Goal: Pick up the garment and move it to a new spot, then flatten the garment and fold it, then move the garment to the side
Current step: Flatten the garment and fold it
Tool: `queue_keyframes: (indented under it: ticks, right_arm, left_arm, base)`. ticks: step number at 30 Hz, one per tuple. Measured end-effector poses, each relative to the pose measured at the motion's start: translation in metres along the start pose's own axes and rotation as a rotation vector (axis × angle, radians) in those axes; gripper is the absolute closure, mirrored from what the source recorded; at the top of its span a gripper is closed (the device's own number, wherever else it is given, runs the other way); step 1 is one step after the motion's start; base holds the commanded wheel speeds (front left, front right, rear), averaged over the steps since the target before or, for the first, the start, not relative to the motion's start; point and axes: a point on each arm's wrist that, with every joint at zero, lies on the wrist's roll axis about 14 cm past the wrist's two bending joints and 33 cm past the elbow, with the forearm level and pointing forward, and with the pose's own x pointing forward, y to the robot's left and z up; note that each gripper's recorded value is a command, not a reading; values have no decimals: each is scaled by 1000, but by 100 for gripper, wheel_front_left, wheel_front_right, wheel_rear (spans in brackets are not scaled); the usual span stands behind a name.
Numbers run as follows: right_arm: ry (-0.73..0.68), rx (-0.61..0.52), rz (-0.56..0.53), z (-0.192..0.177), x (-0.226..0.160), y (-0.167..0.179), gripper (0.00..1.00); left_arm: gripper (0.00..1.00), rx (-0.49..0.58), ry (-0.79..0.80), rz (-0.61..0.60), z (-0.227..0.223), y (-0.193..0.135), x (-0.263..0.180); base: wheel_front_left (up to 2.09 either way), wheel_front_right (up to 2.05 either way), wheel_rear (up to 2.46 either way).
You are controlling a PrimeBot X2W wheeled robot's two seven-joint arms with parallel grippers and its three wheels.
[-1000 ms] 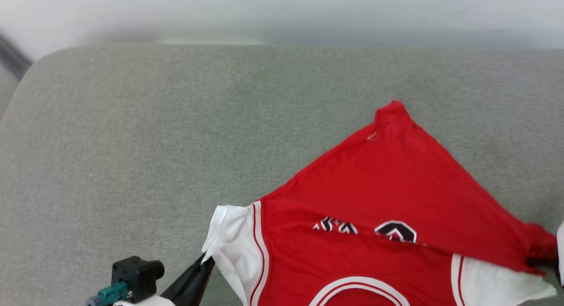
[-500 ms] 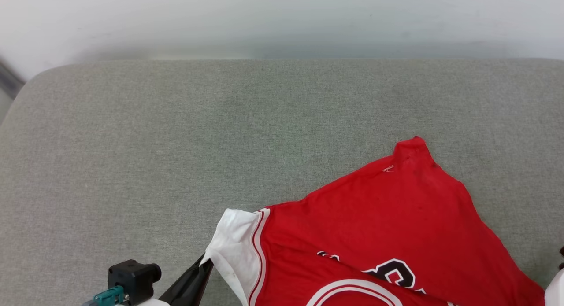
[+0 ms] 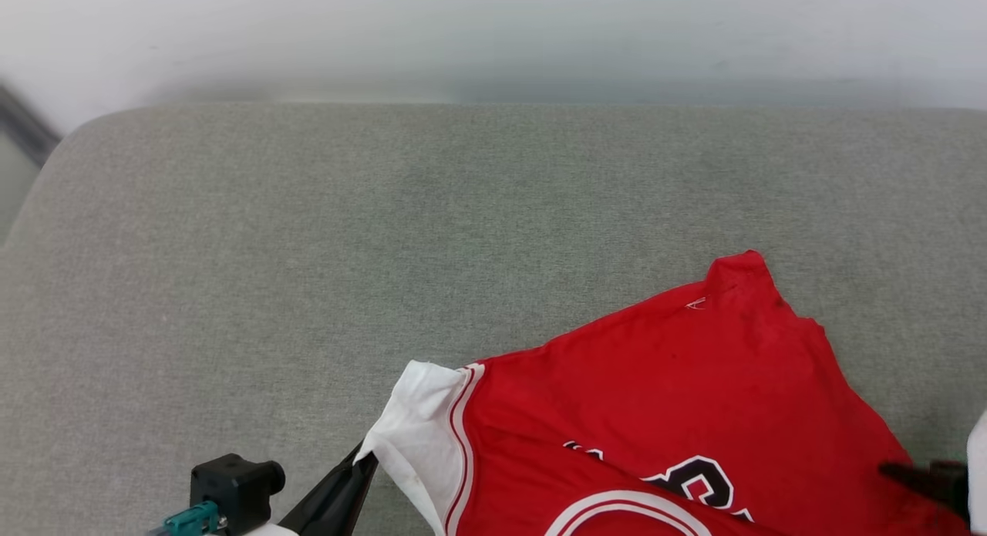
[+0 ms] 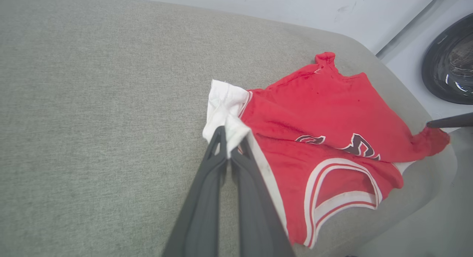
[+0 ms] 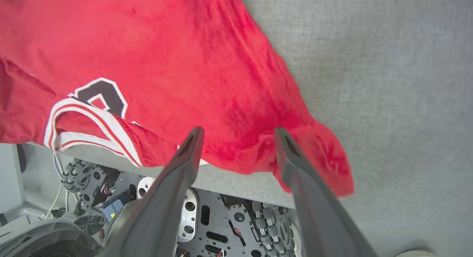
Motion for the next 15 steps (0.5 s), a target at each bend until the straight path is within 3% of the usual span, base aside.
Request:
queue_keyframes:
  ticks: [7,15]
  right_arm:
    - [-119,-134,73,74,-8,39,0]
    - [-61,-240,49,126,34,62,0]
  left_arm:
    - [100,8,-7,-3,4,-1,2]
    - [100,24,-9,-9,11,0,14]
  base:
    - [0,0,0]
    - [0,0,0]
